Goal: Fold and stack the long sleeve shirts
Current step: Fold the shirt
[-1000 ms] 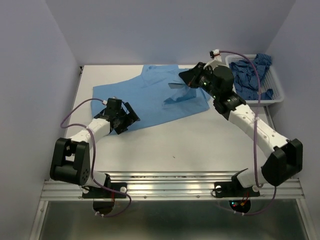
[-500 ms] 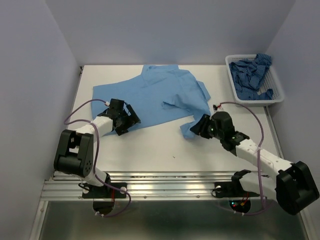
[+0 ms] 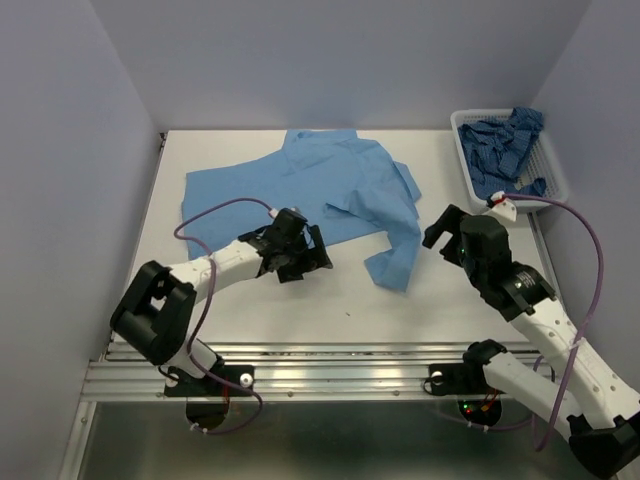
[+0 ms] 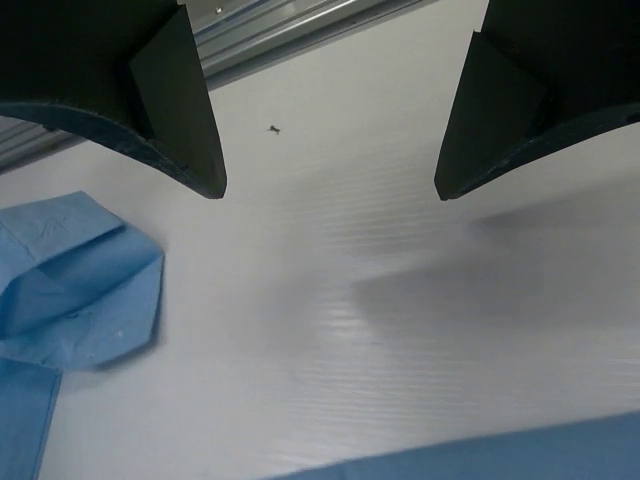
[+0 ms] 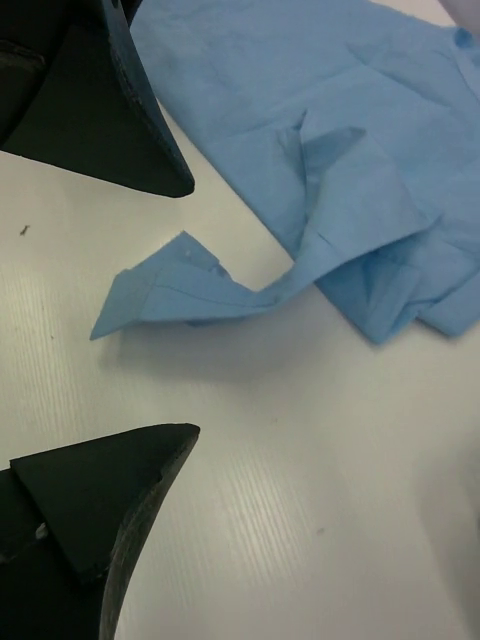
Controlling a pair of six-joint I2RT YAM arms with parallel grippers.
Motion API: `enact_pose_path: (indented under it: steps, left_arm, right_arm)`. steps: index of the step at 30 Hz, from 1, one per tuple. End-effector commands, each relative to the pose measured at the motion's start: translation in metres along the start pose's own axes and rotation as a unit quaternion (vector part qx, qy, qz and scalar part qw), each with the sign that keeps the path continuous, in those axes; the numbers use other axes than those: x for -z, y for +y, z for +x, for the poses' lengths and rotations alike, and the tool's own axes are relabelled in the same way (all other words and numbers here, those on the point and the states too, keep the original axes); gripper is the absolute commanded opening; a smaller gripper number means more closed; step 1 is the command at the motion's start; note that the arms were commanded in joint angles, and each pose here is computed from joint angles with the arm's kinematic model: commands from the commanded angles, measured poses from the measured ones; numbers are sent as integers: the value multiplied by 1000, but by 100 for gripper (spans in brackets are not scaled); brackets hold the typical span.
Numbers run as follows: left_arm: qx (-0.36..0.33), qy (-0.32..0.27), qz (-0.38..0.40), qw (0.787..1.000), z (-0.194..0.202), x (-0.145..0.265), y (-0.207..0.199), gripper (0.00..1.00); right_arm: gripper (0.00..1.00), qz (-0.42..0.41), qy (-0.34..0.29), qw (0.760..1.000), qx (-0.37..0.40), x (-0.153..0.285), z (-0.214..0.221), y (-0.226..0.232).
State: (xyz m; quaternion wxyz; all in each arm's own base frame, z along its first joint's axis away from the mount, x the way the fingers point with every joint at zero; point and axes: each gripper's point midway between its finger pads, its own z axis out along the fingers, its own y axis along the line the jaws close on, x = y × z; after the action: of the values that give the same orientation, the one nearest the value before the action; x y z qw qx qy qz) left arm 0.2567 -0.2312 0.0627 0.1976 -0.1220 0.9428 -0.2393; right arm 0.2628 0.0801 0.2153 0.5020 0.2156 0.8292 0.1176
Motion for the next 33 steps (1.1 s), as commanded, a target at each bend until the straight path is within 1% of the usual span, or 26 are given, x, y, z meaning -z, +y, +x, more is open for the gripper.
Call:
enact_pose_path:
  steps: [1,4,5,6,8,9,10,11,14,15,19,20,21,22,23,26,27,28,29,31,32,33]
  left_arm:
    - [-27,-5,32,999,8,-11,-63,99]
    - [-70,1,42,997,7,-36,-101,99]
    - [-95,-2,59,994,5,-36,-129,99]
    - [-111,15,43,993,14,-56,-128,99]
    - [-146,17,22,989,19,-72,-148,99]
    - [-161,6,1,987,16,-80,-149,99]
    - [-182,3,-6,983,17,-75,-164,99]
    - [-184,-2,-29,983,16,-87,-153,99]
    - [-222,5,-86,971,29,-96,-146,98]
    - [-225,3,-96,970,30,-98,-142,95]
    - [-213,16,-114,970,42,-100,-122,93]
    - [-211,18,-115,970,45,-100,-120,88]
    - [-211,22,-116,970,48,-101,-116,86]
    - [-212,28,-114,970,53,-102,-116,81]
    - [-214,31,-111,970,56,-102,-117,77]
    - [-219,40,-88,971,70,-106,-126,61]
    - [-221,43,-86,971,73,-107,-128,58]
    - [-221,45,-92,970,76,-111,-124,48]
    - [-218,45,-95,970,76,-113,-123,31]
    - [-217,37,-103,970,73,-115,-122,16]
    - [-216,31,-106,970,71,-114,-121,0]
    - [-217,25,-107,970,68,-112,-123,0]
  right_arm:
    - [100,94,-31,994,48,10,-14,-40]
    - [100,73,-21,996,54,9,-10,-33]
    - [100,68,-20,996,53,9,-10,-31]
    - [100,64,-17,996,53,9,-8,-30]
    - [100,62,-11,996,57,9,-5,-31]
    - [100,60,-12,997,57,9,-5,-30]
    - [100,60,-14,996,58,10,-6,-31]
    - [100,58,-16,996,59,11,-7,-30]
    - [100,61,-31,995,68,15,-15,-33]
    - [100,64,-38,995,68,16,-19,-34]
    - [100,69,-47,994,68,19,-21,-38]
    - [100,70,-47,994,68,19,-20,-39]
    - [100,72,-47,994,68,18,-19,-40]
    - [100,73,-44,994,68,17,-17,-41]
    - [100,73,-43,994,68,17,-16,-42]
    - [100,75,-40,994,66,15,-13,-43]
    - [100,76,-40,994,67,15,-13,-43]
    - [100,76,-40,994,66,15,-13,-43]
    - [100,74,-41,994,64,16,-14,-43]
    - [100,74,-43,994,63,17,-14,-43]
    - [100,73,-45,994,63,17,-15,-43]
    - [100,74,-47,994,62,18,-16,-43]
